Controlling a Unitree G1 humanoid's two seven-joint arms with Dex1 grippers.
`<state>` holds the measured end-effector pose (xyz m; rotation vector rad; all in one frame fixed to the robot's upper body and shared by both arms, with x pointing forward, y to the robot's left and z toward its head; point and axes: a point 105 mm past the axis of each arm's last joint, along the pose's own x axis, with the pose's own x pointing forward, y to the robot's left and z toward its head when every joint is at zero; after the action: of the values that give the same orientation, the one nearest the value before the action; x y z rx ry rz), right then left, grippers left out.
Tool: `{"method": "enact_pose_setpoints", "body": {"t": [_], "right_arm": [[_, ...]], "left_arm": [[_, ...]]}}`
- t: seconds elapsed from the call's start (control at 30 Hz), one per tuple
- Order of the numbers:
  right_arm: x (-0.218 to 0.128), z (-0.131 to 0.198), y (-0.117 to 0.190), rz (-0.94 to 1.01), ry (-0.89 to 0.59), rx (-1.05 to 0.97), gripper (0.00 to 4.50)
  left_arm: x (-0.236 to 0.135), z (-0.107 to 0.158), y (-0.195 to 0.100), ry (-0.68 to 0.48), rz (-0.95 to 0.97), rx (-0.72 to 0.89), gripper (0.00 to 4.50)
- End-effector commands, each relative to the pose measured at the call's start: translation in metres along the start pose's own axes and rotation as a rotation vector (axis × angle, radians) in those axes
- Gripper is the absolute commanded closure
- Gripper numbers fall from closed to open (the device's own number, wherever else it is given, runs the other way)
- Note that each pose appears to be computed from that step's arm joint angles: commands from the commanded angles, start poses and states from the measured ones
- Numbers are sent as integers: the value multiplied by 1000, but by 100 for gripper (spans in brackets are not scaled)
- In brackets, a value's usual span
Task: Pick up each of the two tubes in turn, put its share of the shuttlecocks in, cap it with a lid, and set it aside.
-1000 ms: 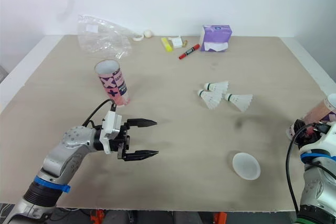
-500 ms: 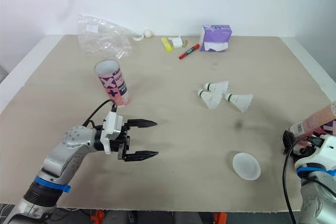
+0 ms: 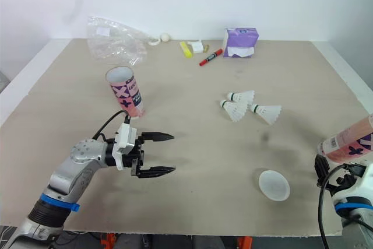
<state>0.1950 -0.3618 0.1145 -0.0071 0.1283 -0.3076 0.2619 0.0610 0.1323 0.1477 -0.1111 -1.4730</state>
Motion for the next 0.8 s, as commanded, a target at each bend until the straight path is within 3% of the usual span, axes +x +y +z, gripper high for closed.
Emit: {"method": "enact_pose_setpoints", "body": {"t": [0.03, 0.23, 0.4, 0.57, 0.8], "right_arm": [[-10, 25, 29, 154, -55, -72, 6], [-11, 52, 107, 569, -166, -127, 6], [-12, 57, 175, 1026, -223, -208, 6], [-2, 59, 199, 1256, -242, -230, 6], [13, 50, 208, 1404, -214, -292, 6]], "left_arm": [[0, 10, 8, -27, 28, 35, 0], [-2, 12, 21, -38, 121, 31, 0], [-7, 10, 27, -16, 223, 58, 0], [-25, -5, 45, 92, 442, -9, 0], [-69, -6, 63, 119, 774, -18, 0]]}}
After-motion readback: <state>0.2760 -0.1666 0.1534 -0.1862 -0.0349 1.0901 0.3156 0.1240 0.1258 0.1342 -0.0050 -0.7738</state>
